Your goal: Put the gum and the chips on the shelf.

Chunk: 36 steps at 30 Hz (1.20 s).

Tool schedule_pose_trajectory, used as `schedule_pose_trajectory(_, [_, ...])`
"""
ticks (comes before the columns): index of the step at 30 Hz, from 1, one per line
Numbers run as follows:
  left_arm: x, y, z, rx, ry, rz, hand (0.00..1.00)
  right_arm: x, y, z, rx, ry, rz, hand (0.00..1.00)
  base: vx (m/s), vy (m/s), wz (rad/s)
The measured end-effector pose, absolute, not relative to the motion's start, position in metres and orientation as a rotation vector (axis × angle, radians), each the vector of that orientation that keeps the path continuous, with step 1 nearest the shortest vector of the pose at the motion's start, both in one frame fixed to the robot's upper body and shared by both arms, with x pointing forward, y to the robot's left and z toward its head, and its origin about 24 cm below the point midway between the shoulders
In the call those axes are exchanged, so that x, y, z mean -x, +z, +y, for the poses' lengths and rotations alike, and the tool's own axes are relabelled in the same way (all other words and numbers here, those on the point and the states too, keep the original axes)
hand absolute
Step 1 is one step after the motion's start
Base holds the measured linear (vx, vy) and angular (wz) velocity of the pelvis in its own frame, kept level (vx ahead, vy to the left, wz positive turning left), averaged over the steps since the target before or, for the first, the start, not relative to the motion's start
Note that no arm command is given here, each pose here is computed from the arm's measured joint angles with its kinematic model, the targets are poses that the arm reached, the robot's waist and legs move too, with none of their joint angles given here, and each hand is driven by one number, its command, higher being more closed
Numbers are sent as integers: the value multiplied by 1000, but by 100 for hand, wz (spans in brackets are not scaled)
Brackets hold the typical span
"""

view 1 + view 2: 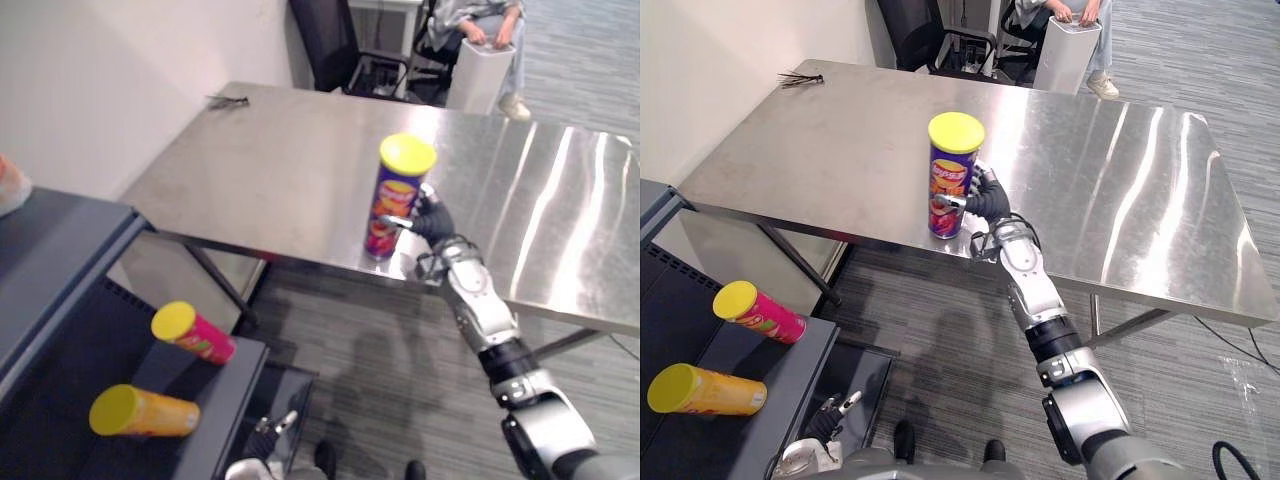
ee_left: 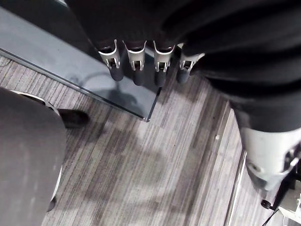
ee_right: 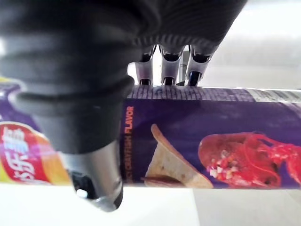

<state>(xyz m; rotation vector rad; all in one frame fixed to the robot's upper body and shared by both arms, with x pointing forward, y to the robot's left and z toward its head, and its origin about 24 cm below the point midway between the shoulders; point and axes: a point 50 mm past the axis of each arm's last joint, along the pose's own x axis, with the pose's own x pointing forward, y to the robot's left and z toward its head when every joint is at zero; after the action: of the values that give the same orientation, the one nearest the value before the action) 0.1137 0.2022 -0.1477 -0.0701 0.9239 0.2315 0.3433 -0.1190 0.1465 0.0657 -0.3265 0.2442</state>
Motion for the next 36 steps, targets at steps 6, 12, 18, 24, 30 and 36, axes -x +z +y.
schedule_pose_trajectory(6, [-111, -148, 203, 70, 241, 932, 0, -320, 181, -158, -69, 142, -521, 100, -4, -2, -8])
schedule_pose_trajectory(12, [-102, -151, 207, 74, 271, 959, 0, -296, 185, -195, -77, 16, -609, 100, -25, -30, -8])
schedule_pose_trajectory(18, [-96, -154, 208, 78, 280, 983, 0, -276, 176, -220, -74, -71, -604, 100, -49, -29, -2])
schedule_pose_trajectory(24, [-92, -155, 208, 54, 269, 994, 0, -259, 174, -241, -58, -152, -625, 100, -58, -11, 0])
schedule_pose_trajectory(30, [-84, -156, 213, 65, 301, 1008, 0, -245, 165, -258, -62, -243, -605, 100, 0, 0, 0])
schedule_pose_trajectory(36, [-81, -156, 213, 64, 302, 1015, 0, -234, 154, -265, -75, -293, -581, 100, 0, 0, 0])
